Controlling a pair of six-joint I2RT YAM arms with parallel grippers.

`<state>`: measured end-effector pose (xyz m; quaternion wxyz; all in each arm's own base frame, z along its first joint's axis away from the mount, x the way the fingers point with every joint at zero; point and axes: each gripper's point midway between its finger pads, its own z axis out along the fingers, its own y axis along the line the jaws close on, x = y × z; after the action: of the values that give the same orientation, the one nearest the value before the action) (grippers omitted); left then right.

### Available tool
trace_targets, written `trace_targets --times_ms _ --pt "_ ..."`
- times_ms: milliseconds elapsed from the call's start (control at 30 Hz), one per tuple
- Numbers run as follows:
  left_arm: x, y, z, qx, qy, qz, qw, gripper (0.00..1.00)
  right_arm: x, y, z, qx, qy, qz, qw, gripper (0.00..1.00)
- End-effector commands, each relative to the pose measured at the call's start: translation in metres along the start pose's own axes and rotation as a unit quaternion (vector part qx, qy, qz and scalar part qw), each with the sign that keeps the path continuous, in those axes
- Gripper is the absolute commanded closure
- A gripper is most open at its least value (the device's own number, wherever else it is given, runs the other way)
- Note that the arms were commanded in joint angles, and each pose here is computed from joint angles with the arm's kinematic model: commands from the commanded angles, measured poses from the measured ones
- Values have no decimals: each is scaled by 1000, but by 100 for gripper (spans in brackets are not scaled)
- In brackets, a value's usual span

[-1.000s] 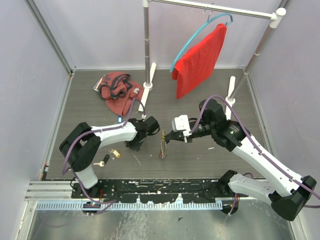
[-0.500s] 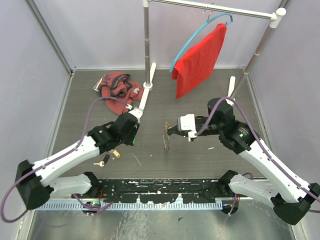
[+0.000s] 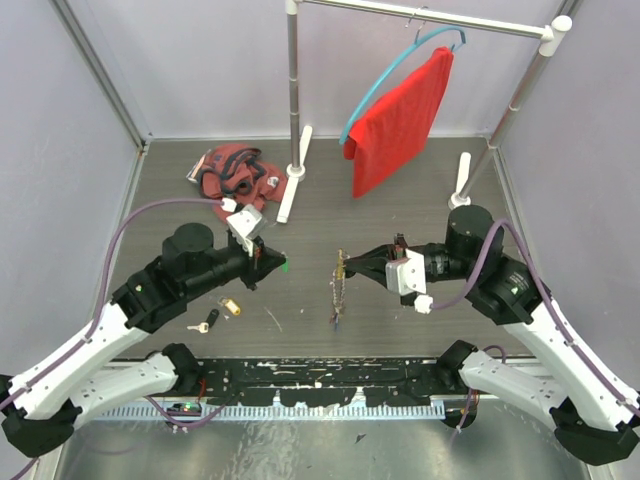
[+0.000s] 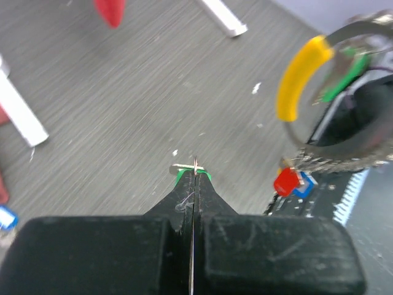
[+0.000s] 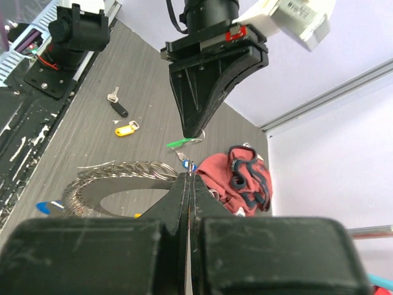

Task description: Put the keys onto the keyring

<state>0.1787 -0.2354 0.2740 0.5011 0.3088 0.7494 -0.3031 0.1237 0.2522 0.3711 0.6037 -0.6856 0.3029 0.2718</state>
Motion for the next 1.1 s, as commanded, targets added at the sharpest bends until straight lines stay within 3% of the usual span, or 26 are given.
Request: trace_targets --times_ms 0,267,500,700,1067 --pt "-49 -49 -14 129 -52 32 990 100 -41 -27 -13 40 -31 -93 994 99" --pt "-89 -89 -31 232 -76 41 969 100 -42 -36 -24 66 -3 -129 989 99" --pt "-118 -92 -29 229 -71 21 971 100 -40 -48 -27 81 18 -173 981 99" --pt "-119 -90 -21 215 -16 4 976 100 -37 -62 -38 111 56 -260 958 99" --pt "-140 -98 -34 245 -65 62 965 100 -47 -68 -36 78 59 -331 938 99"
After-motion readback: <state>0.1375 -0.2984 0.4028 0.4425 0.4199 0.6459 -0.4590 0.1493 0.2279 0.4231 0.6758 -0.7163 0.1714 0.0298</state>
